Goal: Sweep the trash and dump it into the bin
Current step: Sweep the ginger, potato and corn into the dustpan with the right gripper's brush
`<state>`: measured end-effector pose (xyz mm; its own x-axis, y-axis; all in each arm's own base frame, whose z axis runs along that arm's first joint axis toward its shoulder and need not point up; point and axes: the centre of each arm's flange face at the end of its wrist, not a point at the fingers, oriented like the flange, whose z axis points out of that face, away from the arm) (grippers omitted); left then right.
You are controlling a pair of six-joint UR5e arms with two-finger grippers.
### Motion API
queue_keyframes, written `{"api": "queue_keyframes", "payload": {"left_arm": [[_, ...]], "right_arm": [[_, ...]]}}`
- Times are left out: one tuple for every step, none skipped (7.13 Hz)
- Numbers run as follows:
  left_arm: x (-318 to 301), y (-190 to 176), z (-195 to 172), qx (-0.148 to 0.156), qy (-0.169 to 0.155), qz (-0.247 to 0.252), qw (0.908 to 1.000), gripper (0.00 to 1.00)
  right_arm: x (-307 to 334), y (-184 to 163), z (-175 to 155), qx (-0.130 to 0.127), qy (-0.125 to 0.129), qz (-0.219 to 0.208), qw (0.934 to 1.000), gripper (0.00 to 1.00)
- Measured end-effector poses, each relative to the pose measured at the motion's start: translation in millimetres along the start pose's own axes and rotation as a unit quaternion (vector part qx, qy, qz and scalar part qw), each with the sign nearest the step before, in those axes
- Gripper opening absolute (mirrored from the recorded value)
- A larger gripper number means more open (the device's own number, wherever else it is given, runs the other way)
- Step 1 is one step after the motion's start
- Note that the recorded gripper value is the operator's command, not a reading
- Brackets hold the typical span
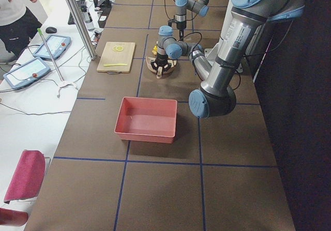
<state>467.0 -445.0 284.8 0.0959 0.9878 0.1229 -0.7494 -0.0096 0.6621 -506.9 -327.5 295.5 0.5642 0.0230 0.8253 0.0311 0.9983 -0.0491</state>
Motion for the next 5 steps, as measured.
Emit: {"api": "queue_keyframes", "payload": {"left_arm": [[1, -3, 0, -0.006, 0.001, 0.000, 1.0000, 0.19], [1, -4, -1, -0.011, 0.001, 0.001, 0.9999, 0.19], [2, -6, -1, -0.013, 0.000, 0.001, 0.9999, 0.19], [3, -12, -3, -0.017, 0.003, 0.002, 0.9998, 0.19], [7, -23, -6, -0.026, 0.006, 0.005, 0.9996, 0.19]], "right_arm": [[-4, -2, 1, 0.000, -0.001, 0.000, 1.0000, 0.00], [-6, -2, 2, 0.001, -0.002, 0.000, 1.0000, 0.00], [-9, -2, 2, 0.001, -0.003, 0.000, 1.0000, 0.00], [-12, -3, 2, 0.001, -0.004, 0.000, 1.0000, 0.00], [-15, -3, 2, 0.001, -0.006, -0.001, 1.0000, 0.00]]}}
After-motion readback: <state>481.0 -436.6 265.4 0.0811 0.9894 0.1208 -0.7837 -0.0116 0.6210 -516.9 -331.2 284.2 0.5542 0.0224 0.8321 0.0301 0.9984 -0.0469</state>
